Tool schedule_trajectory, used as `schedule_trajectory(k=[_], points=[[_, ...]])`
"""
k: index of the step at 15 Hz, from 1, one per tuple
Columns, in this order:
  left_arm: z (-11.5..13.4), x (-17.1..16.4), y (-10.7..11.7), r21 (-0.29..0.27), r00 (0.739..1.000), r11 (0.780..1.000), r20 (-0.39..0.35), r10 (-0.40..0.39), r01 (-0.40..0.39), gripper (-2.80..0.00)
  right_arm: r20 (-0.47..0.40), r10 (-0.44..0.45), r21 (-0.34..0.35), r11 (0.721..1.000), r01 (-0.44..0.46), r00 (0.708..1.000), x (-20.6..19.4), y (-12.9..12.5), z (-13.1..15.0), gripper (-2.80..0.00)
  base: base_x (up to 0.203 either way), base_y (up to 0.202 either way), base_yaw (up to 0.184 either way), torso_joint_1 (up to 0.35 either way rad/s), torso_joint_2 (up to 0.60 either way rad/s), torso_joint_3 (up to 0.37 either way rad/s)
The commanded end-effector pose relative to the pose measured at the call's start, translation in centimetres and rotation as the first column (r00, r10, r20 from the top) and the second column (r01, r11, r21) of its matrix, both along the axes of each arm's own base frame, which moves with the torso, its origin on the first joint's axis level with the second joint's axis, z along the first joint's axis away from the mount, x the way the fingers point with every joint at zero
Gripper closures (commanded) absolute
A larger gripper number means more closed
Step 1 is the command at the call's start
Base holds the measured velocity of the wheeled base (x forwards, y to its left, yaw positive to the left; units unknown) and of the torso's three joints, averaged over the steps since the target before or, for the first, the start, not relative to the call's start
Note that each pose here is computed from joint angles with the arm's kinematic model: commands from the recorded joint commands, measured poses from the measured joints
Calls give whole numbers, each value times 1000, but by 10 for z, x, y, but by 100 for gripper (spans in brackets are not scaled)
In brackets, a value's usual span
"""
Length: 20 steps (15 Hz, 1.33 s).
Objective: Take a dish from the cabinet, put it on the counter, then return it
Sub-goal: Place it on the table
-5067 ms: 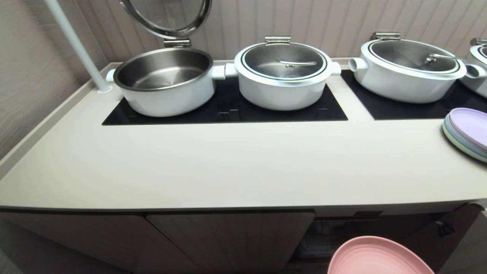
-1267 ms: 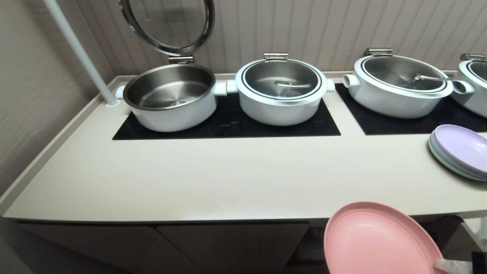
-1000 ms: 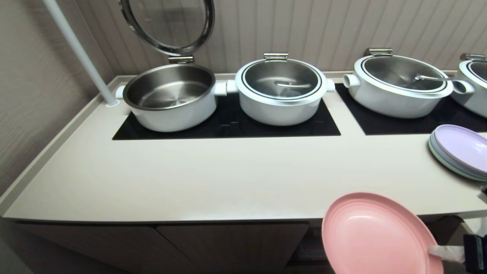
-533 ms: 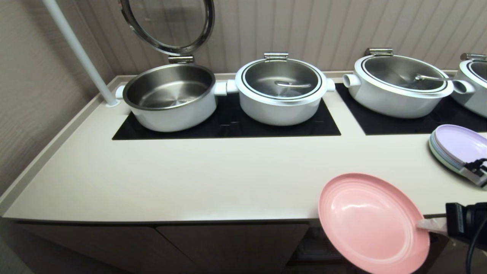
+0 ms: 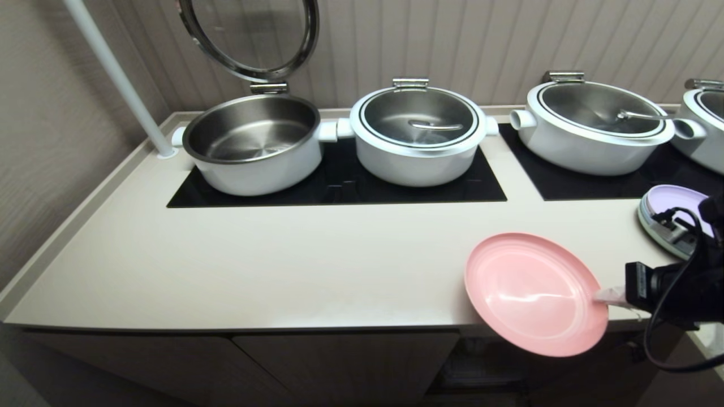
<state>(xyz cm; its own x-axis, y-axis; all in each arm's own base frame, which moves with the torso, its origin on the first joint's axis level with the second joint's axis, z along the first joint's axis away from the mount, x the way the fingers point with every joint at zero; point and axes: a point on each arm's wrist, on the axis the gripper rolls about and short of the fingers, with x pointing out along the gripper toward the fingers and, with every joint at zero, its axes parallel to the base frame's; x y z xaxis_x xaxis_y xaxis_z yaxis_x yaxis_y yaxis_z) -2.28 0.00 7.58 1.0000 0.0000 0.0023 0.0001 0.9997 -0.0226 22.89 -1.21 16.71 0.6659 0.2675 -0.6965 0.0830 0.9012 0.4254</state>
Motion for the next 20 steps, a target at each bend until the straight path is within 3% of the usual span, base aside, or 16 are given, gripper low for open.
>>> schedule_trajectory(k=[1, 8, 20], points=[[0, 0, 0, 0, 1000, 1000, 1, 0, 0, 0, -39, -16, 11, 1000, 17, 999, 19, -2, -12, 0, 0, 0, 0, 0, 0, 0], [0, 0, 0, 0, 1000, 1000, 1, 0, 0, 0, -26, -62, 42, 997, 63, 998, 55, -5, -5, 0, 0, 0, 0, 0, 0, 0], [0, 0, 0, 0, 1000, 1000, 1, 0, 0, 0, -58, -136, 38, 990, 138, 989, 80, -8, -16, 0, 0, 0, 0, 0, 0, 0]])
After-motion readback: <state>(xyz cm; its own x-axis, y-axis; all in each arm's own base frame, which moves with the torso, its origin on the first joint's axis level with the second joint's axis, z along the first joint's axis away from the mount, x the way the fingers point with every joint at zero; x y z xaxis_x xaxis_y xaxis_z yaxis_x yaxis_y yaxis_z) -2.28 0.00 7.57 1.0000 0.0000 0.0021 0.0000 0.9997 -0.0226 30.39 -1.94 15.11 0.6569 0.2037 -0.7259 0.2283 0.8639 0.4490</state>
